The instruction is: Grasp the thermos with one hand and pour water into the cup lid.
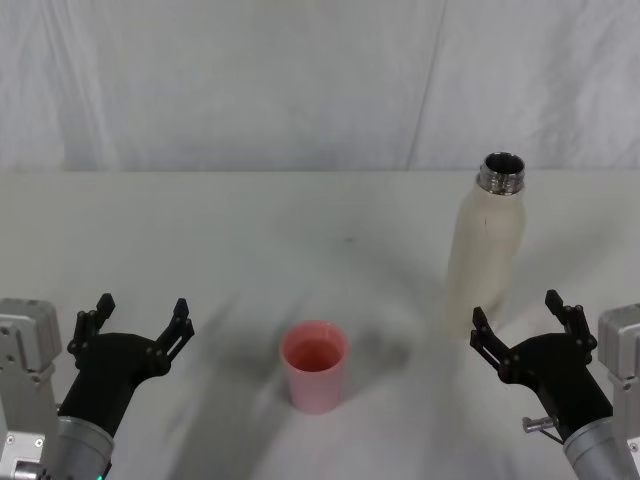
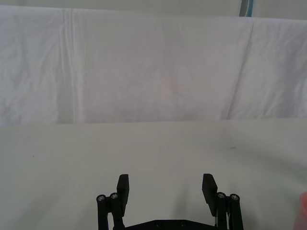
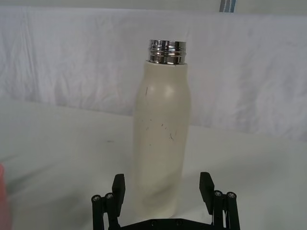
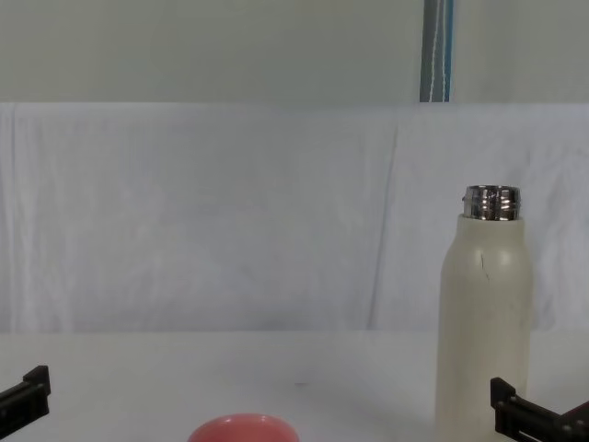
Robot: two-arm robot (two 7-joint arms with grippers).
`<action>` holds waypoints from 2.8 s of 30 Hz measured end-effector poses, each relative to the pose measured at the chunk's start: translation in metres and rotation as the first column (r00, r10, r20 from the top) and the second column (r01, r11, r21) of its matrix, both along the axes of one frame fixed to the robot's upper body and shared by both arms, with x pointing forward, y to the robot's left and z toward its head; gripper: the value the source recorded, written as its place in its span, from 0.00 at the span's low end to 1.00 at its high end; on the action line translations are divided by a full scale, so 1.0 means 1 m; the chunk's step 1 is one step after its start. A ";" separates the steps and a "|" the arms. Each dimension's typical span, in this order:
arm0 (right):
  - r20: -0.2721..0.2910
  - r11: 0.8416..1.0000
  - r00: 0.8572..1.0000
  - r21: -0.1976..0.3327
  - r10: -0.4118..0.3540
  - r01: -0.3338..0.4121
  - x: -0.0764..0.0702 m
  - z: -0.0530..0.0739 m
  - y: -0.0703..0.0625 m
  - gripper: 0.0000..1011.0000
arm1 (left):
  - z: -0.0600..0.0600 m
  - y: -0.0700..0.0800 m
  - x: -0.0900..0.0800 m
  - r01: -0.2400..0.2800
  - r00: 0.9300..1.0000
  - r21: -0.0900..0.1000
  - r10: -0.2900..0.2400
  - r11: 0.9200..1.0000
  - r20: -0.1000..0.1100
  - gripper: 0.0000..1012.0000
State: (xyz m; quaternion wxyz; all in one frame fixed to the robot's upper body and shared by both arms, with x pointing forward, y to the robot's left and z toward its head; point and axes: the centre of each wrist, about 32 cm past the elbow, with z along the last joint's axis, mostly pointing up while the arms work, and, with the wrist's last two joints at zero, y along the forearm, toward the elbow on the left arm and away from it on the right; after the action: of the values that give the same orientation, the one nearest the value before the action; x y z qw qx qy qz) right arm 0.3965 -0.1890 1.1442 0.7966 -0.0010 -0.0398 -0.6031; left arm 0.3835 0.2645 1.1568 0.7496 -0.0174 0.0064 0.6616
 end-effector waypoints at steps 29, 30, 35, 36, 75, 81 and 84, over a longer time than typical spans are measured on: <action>0.002 1.000 1.000 -0.003 -0.007 0.007 0.000 0.000 0.000 0.99 | 0.000 0.000 0.000 0.000 1.000 0.000 0.000 1.000 0.000 0.99; 0.002 1.000 1.000 -0.002 -0.007 0.007 0.000 0.000 0.000 0.99 | 0.000 0.000 0.000 0.000 1.000 0.000 0.000 1.000 0.000 0.99; 0.002 1.000 1.000 -0.002 -0.007 0.007 0.000 0.000 0.000 0.99 | 0.000 0.000 0.000 0.000 1.000 0.000 0.000 1.000 0.000 0.99; 0.002 1.000 1.000 -0.002 -0.007 0.007 0.000 0.000 0.000 0.99 | 0.000 0.000 0.000 0.000 1.000 0.000 0.000 1.000 0.000 0.99; 0.002 1.000 1.000 -0.002 -0.007 0.007 0.000 0.000 0.000 0.99 | 0.000 0.000 0.000 0.000 1.000 0.000 0.000 1.000 0.000 0.99; 0.002 1.000 1.000 -0.002 -0.007 0.007 0.000 0.000 0.000 0.99 | 0.000 0.000 0.000 0.000 1.000 0.000 0.000 1.000 0.000 0.99; 0.002 1.000 1.000 -0.002 -0.007 0.007 0.000 0.000 0.000 0.99 | 0.000 0.000 0.000 0.000 1.000 0.000 0.000 1.000 0.000 0.99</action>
State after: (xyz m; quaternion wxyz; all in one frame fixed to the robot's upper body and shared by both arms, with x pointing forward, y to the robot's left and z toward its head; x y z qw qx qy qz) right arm 0.3964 -0.1887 1.1445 0.7946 -0.0014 -0.0414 -0.6058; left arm 0.3835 0.2645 1.1568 0.7496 -0.0174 0.0064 0.6616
